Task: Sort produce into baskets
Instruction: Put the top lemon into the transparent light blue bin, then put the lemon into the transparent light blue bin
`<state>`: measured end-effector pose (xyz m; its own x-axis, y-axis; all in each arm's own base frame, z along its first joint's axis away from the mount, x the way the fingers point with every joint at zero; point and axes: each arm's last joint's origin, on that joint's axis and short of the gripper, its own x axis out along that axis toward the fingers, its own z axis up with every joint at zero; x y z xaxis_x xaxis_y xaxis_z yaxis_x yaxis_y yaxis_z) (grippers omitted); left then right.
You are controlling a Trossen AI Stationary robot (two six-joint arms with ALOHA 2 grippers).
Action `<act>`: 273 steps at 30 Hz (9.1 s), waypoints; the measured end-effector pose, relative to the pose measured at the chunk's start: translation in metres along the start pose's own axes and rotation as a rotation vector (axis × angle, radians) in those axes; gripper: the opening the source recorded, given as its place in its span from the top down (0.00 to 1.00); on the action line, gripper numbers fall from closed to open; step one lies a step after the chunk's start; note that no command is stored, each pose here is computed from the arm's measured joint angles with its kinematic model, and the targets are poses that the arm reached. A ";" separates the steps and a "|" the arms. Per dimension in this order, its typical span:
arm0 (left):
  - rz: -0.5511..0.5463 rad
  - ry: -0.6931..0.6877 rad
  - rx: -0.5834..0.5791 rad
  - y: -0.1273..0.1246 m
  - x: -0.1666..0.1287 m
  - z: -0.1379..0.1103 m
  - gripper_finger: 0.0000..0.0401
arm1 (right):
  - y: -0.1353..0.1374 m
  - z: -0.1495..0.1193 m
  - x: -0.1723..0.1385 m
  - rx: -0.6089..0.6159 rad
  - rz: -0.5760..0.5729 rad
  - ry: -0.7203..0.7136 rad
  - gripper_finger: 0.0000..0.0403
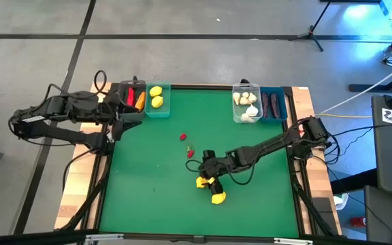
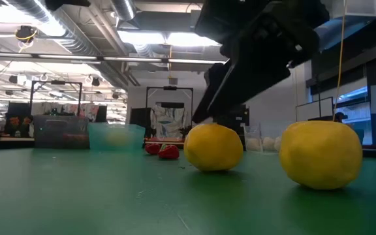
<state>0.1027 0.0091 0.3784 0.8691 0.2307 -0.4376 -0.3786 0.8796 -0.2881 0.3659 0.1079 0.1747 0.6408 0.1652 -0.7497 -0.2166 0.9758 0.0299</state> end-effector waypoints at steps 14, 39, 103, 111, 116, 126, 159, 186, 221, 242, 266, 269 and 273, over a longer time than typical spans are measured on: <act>-0.158 0.134 0.035 -0.036 0.099 -0.046 0.24 | -0.023 0.045 -0.039 0.048 -0.115 -0.042 0.18; 0.015 0.112 0.265 -0.143 0.259 -0.144 0.24 | -0.038 0.135 -0.272 0.144 -0.345 0.095 0.18; 0.599 0.231 0.182 -0.044 0.201 -0.027 0.50 | -0.037 0.104 -0.354 0.240 -0.450 -0.070 0.18; 0.700 0.233 0.073 0.052 0.176 0.019 0.49 | -0.038 0.100 -0.366 0.228 -0.498 -0.097 0.18; 0.682 0.241 -0.027 0.112 0.189 0.012 0.49 | -0.038 0.100 -0.366 0.200 -0.520 -0.091 0.18; 0.650 0.363 -0.188 0.196 0.213 -0.014 0.48 | -0.039 0.096 -0.374 0.207 -0.551 -0.112 0.18; -0.144 0.142 0.023 0.013 0.122 0.013 0.24 | -0.028 0.082 -0.341 0.320 -0.258 0.034 0.18; -0.249 0.040 -0.002 -0.037 0.041 -0.008 0.24 | 0.082 -0.043 -0.075 0.699 0.291 -0.131 0.18; -0.175 0.042 0.019 -0.034 0.042 -0.011 0.24 | 0.012 -0.048 -0.007 0.677 0.124 -0.137 0.18; -0.092 0.088 0.050 -0.030 0.044 -0.017 0.24 | 0.058 -0.016 -0.016 0.430 0.428 -0.056 0.18; -0.046 0.110 0.050 -0.028 0.046 -0.019 0.24 | -0.041 -0.015 0.025 0.543 0.185 -0.079 0.18; -0.017 0.125 0.079 -0.030 0.053 -0.021 0.24 | -0.045 0.002 0.017 0.522 0.298 -0.108 0.18; 0.048 0.149 0.125 -0.035 0.074 -0.025 0.24 | -0.041 0.032 -0.008 0.448 0.372 -0.169 0.18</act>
<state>0.1725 -0.0146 0.3348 0.7908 0.2179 -0.5719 -0.3680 0.9160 -0.1598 0.3934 0.0713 0.2006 0.6976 0.4914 -0.5214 -0.1406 0.8075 0.5728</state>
